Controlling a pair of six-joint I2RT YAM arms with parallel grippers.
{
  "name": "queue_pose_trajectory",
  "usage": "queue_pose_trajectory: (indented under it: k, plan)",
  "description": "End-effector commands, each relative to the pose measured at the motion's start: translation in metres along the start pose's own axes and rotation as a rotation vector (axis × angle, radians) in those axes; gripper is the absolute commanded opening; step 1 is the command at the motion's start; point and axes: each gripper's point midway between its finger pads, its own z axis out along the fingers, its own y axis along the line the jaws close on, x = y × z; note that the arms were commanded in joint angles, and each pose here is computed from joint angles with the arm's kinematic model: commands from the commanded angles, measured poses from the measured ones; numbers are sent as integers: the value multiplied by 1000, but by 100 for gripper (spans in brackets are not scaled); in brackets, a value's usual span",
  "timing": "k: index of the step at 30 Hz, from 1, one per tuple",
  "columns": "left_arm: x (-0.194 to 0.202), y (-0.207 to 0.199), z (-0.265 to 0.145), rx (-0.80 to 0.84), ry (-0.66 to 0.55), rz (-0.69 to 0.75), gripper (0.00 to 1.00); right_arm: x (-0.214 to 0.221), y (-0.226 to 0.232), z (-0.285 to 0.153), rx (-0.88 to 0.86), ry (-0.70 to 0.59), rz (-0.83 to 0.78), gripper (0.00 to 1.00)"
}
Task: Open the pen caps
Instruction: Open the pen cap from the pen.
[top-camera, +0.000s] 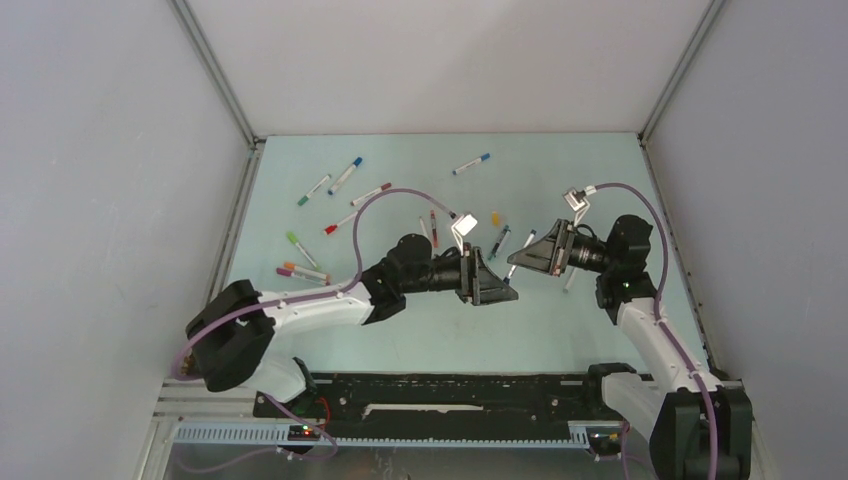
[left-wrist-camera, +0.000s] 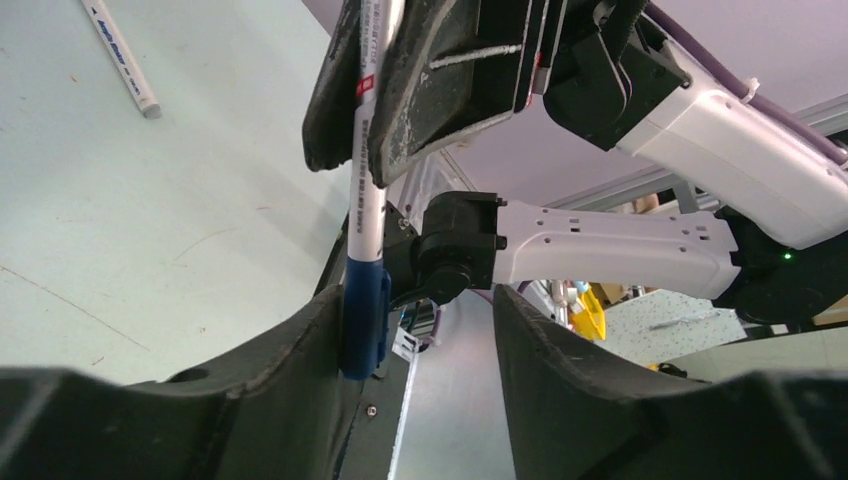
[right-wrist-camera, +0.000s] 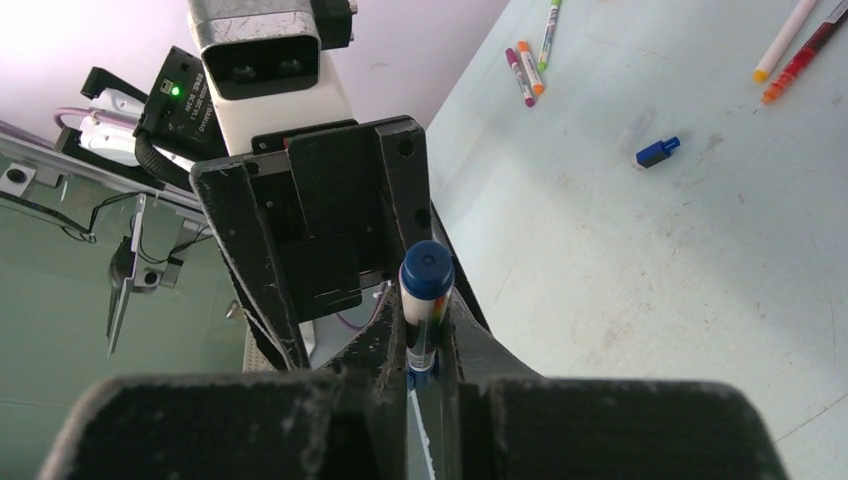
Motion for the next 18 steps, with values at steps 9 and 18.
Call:
queue_pose_trajectory:
  k: [9, 18]
  plan:
    - [-18, -32, 14, 132, -13, -3, 23, -8, 15, 3, -44, 10, -97, 0]
    - [5, -19, 14, 126, 64, -79, 0, -64, 34, -15, -43, -77, -359, 0]
